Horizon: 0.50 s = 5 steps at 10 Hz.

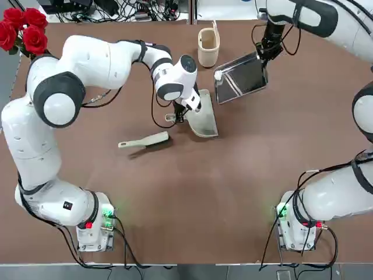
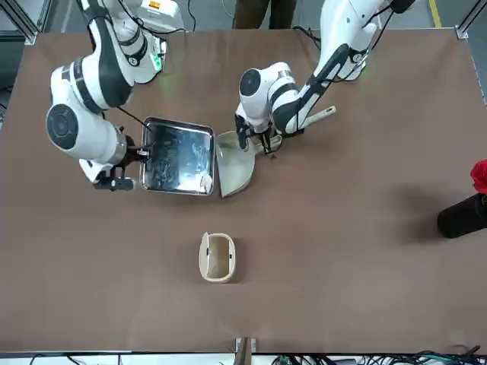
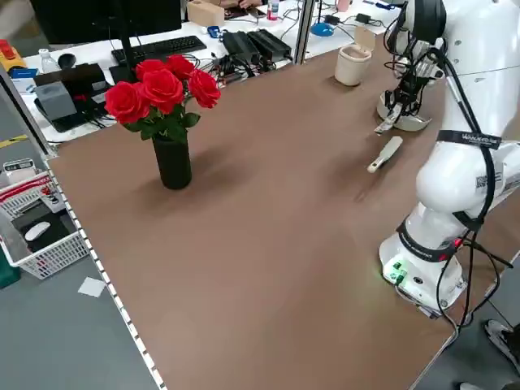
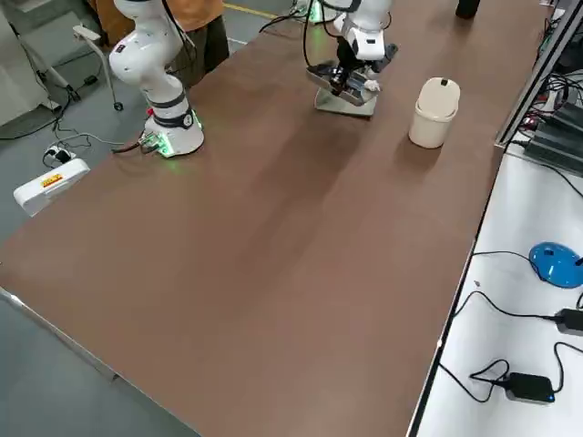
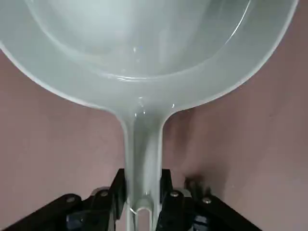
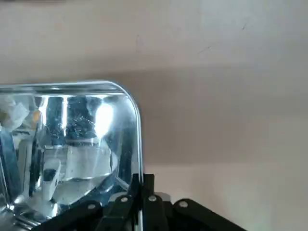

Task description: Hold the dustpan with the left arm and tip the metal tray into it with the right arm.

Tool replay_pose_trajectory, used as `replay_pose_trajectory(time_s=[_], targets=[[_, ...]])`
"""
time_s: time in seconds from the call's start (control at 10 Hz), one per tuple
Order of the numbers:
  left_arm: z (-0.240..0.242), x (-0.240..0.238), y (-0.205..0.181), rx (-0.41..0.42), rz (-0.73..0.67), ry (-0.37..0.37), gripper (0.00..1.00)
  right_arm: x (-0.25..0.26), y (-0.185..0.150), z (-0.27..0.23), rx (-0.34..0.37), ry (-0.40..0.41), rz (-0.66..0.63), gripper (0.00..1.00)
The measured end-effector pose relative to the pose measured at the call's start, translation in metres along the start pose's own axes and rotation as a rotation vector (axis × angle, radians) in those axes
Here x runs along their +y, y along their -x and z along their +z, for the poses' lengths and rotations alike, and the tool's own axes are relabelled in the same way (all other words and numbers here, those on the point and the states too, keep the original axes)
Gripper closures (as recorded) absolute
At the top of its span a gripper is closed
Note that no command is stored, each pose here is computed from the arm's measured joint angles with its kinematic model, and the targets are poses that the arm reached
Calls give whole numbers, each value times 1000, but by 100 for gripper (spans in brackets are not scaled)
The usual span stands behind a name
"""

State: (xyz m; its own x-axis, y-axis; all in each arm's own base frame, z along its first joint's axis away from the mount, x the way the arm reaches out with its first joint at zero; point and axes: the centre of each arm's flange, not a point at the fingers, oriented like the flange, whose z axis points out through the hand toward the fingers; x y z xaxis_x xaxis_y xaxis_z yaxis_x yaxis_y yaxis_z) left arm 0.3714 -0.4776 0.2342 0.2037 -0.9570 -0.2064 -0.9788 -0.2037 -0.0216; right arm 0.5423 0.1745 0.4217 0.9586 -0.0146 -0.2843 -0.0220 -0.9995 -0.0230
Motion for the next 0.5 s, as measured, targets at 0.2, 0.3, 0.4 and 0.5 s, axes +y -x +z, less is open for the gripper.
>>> replay_pose_trajectory(time_s=[0.2, 0.3, 0.4, 0.5], targets=[[2, -1, -2, -8, -1, -1, 67, -17, 9, 4, -12, 58, -28, 95], [2, -2, -2, -10, -2, 1, 67, -24, 13, 6, -10, 85, -29, 95], [3, -2, -2, -11, -2, 2, 67, -30, 16, 7, -9, 96, -32, 95], [4, -2, -2, -12, -2, 2, 67, -34, 17, 8, -10, 100, -38, 95]])
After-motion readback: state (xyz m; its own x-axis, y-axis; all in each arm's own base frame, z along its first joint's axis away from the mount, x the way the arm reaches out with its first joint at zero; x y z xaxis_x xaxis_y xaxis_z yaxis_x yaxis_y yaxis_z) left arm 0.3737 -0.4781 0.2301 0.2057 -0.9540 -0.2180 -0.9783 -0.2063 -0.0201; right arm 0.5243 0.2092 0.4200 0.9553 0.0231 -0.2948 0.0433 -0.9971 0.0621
